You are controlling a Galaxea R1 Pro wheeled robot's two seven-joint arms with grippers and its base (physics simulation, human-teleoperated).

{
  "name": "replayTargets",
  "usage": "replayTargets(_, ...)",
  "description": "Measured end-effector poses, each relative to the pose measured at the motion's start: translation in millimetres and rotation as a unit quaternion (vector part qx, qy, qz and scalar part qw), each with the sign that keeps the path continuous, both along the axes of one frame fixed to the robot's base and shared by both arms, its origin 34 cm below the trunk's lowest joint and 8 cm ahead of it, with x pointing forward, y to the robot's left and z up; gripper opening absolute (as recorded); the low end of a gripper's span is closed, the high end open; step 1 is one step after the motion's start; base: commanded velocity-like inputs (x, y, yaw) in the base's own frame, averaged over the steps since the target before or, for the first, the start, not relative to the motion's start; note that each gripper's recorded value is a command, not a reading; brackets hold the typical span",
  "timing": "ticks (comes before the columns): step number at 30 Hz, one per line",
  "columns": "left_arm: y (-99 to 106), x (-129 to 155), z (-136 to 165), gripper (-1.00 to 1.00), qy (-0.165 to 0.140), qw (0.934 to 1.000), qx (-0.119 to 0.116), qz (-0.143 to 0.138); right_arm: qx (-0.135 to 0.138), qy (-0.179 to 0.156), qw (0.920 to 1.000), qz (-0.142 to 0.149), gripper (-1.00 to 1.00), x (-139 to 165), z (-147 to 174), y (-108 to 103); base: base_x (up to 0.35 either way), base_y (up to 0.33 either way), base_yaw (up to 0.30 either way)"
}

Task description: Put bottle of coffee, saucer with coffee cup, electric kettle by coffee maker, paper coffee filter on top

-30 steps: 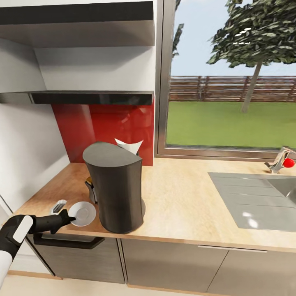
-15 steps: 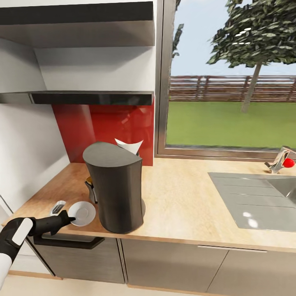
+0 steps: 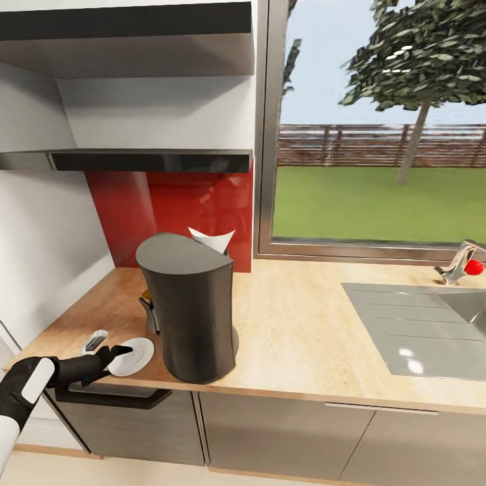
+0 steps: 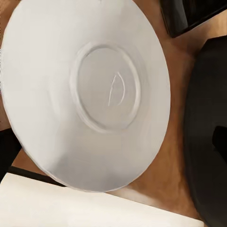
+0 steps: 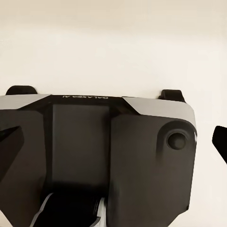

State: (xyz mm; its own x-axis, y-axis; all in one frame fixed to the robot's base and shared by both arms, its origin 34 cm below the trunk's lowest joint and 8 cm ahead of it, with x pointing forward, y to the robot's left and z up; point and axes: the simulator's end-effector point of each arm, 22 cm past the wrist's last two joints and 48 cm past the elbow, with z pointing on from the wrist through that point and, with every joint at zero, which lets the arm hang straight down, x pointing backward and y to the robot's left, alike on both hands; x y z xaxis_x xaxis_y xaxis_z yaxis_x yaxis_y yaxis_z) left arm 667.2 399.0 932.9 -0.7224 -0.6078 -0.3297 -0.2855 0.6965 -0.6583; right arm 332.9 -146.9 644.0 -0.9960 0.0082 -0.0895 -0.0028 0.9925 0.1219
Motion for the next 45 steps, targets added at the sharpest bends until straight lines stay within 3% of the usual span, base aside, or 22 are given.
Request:
replayTargets(21,-2,-7,-8,1.00,0.007,1.0000,-0.004,-0.001,0.000,0.000,1.0000,0.000,1.00,0,0,0,-0.249,0.102,0.000)
replayTargets(23,-3,-25,-25,1.00,0.023,0.9997,-0.006,-0.002,0.000,0.000,1.0000,0.000,1.00,0,0,0,-0.102,0.026,0.000)
replayTargets(26,-2,-76,-70,1.00,0.068,0.9977,-0.005,-0.003,0.000,0.000,1.0000,0.000,1.00,0,0,0,-0.024,0.006,0.000)
replayTargets(29,4,-120,-107,1.00,0.093,0.9956,0.013,0.001,0.000,-0.001,1.0000,-0.001,1.00,1,0,-1,-0.007,0.002,0.000)
replayTargets(31,11,-155,-135,1.00,0.102,0.9938,0.045,-0.002,-0.001,-0.002,1.0000,-0.001,1.00,1,0,-2,-0.002,0.001,0.000)
replayTargets(32,17,-178,-153,1.00,0.103,0.9917,0.077,-0.013,-0.002,-0.002,1.0000,-0.001,1.00,1,0,-3,-0.001,0.000,0.000)
replayTargets(33,18,-186,-159,1.00,0.102,0.9906,0.089,-0.018,-0.002,-0.002,1.0000,-0.002,1.00,1,0,-4,0.000,0.000,0.000)
replayTargets(34,22,-213,-179,1.00,0.101,0.9847,0.135,-0.044,-0.004,-0.002,1.0000,-0.003,1.00,1,-1,-7,0.000,0.000,0.000)
replayTargets(35,21,-232,-192,1.00,0.107,0.9802,0.155,-0.061,-0.006,-0.002,1.0000,-0.004,1.00,2,-1,-10,0.000,0.000,0.000)
replayTargets(39,17,-297,-235,1.00,0.136,0.9614,0.208,-0.117,-0.021,-0.026,0.9994,-0.010,1.00,12,-3,-35,0.000,0.000,0.000)
replayTargets(41,21,-333,-253,1.00,0.156,0.9486,0.234,-0.145,-0.027,-0.037,0.9989,-0.013,1.00,15,-3,-45,0.000,0.000,0.000)
replayTargets(42,23,-339,-256,1.00,0.161,0.9457,0.240,-0.149,-0.028,-0.038,0.9988,-0.013,1.00,15,-3,-47,0.000,0.000,0.000)
replayTargets(43,28,-350,-260,1.00,0.171,0.9393,0.255,-0.154,-0.029,-0.038,0.9988,-0.014,1.00,13,-4,-49,0.000,0.000,0.000)
replayTargets(44,40,-367,-267,1.00,0.189,0.9266,0.286,-0.156,-0.030,-0.038,0.9987,-0.014,1.00,10,-5,-52,0.000,0.000,0.000)
replayTargets(45,43,-370,-269,1.00,0.193,0.9234,0.294,-0.154,-0.030,-0.038,0.9987,-0.014,1.00,10,-5,-52,0.000,0.000,0.000)
